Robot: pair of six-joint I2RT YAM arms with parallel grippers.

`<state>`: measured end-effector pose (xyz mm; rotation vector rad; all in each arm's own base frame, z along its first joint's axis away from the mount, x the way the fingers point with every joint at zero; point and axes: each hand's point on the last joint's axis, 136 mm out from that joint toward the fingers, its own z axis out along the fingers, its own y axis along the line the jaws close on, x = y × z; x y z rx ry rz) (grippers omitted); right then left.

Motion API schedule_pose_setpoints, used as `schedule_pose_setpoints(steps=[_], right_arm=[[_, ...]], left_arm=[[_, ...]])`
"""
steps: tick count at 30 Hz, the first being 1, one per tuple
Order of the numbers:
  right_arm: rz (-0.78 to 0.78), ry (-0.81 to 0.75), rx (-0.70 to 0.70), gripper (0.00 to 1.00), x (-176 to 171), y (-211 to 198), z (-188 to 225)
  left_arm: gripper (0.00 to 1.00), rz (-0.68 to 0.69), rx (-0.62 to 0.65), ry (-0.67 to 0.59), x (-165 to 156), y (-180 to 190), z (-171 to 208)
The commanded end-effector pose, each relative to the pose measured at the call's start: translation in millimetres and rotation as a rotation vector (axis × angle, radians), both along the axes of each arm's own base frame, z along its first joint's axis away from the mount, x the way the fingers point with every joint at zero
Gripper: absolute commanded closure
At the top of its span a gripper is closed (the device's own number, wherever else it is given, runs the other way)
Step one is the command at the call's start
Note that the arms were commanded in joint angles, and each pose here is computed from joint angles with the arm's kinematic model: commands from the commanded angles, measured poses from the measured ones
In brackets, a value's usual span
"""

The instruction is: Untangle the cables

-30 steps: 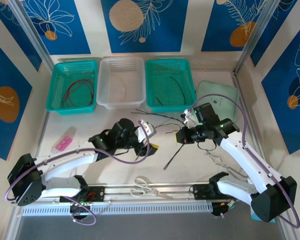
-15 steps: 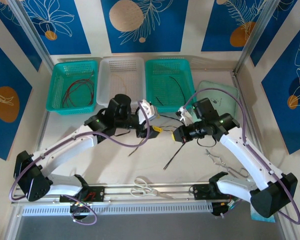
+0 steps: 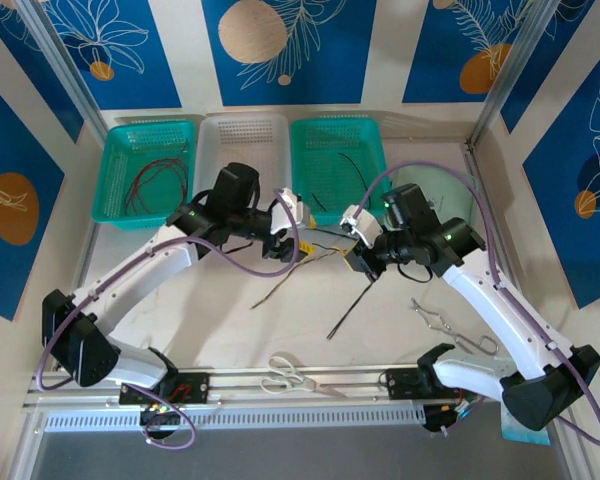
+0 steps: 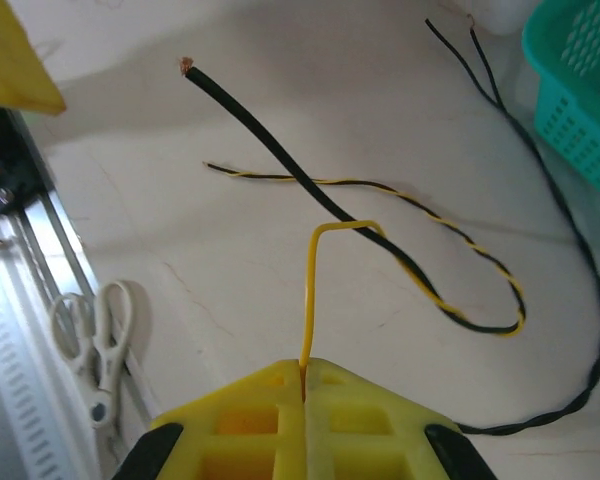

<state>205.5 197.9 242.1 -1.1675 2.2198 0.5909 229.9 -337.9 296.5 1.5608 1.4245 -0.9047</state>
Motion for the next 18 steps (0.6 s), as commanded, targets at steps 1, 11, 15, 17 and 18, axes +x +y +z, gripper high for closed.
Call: schedule_pose_setpoints(steps=[1,11,15,17,18], right_arm=[[0.131,-0.178,-0.056,1.0,3.1,-0.2,14.0],[0.219,-0.339,-0.094,1.0,5.2,6.6,21.1],[0.229,-0.348,-0.1,1.0,6.1,6.8,20.7],[0.229,-0.353,-0.099,1.0,6.5,6.7,21.5],[0.233,-0.355,-0.1,1.0,6.4,6.6,21.6]], left_arm=[[0.48,-0.085,-0.046,-0.012,-6.4,-1.9,20.9],[0.6,-0.085,-0.044,-0.082,17.6,-10.4,12.4],[0.64,-0.115,-0.086,-0.112,27.4,-22.5,8.1],[0.65,-0.147,-0.103,-0.084,27.5,-27.8,9.3],[0.66,-0.166,-0.114,-0.061,25.2,-29.9,11.3]])
